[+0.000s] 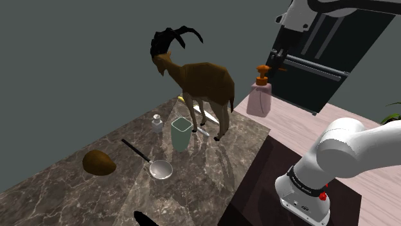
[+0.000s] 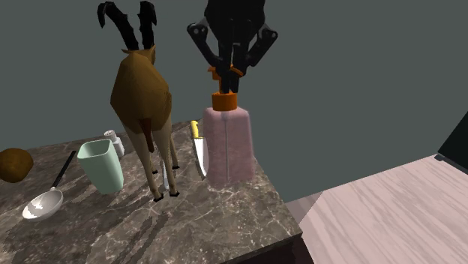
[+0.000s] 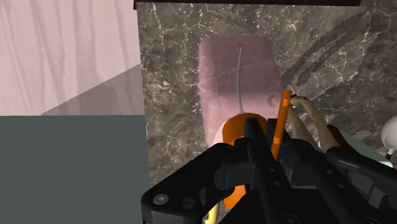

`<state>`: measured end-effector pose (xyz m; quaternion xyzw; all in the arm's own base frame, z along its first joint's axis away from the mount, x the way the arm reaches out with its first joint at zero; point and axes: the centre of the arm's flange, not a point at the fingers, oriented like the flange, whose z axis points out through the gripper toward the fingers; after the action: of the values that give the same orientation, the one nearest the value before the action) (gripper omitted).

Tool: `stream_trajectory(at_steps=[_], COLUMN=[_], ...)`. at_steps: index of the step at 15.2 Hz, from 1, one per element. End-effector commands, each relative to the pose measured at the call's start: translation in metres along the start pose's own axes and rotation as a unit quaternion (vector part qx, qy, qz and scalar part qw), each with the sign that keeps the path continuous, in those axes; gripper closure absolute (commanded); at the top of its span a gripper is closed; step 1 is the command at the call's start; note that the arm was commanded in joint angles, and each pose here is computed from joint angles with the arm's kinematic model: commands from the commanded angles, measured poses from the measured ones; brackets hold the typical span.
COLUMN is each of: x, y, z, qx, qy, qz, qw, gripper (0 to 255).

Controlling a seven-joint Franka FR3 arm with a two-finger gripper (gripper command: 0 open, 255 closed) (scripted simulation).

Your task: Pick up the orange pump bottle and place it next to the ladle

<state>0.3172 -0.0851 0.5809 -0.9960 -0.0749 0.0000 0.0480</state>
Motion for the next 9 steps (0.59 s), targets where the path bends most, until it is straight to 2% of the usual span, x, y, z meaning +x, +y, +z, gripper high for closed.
stream_trajectory(at_steps=[1, 9], x=[0.001, 0.001], y=[-0.001, -0.005], z=[-0.011, -0.053], qx=[0.0, 0.0], qy=[0.0, 0.0], qz=[0.0, 0.0], qw=[1.0, 1.0], gripper=[255, 255])
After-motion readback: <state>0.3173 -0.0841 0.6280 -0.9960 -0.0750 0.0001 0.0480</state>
